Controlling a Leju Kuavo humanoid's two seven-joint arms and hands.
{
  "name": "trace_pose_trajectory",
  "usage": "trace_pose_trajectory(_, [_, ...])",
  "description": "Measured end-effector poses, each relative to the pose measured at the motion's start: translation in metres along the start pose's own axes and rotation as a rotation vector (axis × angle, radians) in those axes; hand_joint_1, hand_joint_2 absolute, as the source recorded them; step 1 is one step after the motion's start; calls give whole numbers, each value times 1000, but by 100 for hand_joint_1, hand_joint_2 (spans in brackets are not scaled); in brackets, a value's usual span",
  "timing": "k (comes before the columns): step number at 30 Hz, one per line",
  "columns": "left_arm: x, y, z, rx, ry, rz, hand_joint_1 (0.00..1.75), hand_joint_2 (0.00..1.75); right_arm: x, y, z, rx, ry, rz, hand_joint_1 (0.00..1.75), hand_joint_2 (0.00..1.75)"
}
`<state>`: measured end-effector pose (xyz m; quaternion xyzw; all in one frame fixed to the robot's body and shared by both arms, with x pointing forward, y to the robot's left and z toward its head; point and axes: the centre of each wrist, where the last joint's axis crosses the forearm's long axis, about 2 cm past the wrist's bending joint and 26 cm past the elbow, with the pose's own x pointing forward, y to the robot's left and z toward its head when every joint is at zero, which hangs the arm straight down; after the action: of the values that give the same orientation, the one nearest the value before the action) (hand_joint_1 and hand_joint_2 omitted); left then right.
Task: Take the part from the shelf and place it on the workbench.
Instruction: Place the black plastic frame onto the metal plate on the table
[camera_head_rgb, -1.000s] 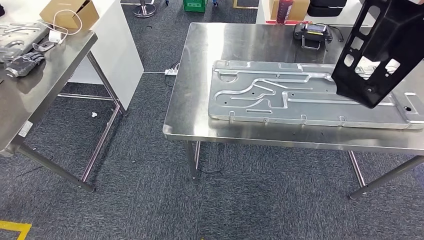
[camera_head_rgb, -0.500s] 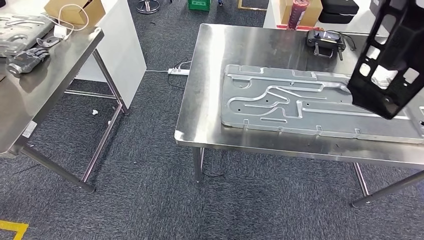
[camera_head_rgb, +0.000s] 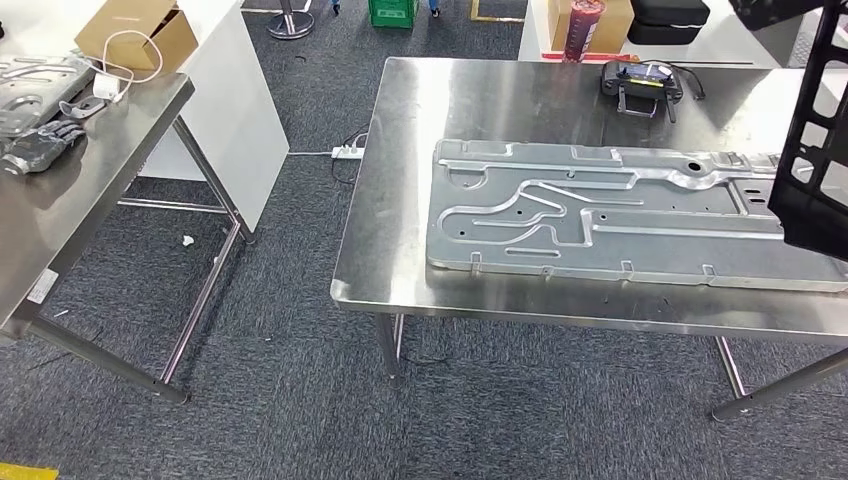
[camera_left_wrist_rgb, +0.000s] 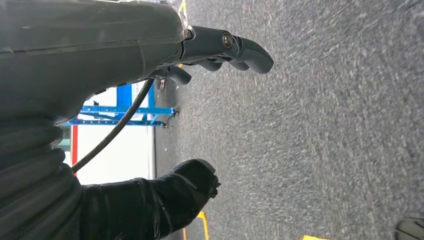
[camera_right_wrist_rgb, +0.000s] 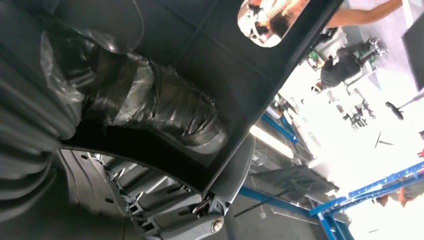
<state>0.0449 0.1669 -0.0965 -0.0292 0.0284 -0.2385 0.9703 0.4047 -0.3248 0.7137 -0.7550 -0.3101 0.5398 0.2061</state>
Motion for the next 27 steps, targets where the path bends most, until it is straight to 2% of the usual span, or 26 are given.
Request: trace_pose_trajectory(27, [0,2,0,5,-4,0,0,175,-20,6,7,63,-36,-56,175,175])
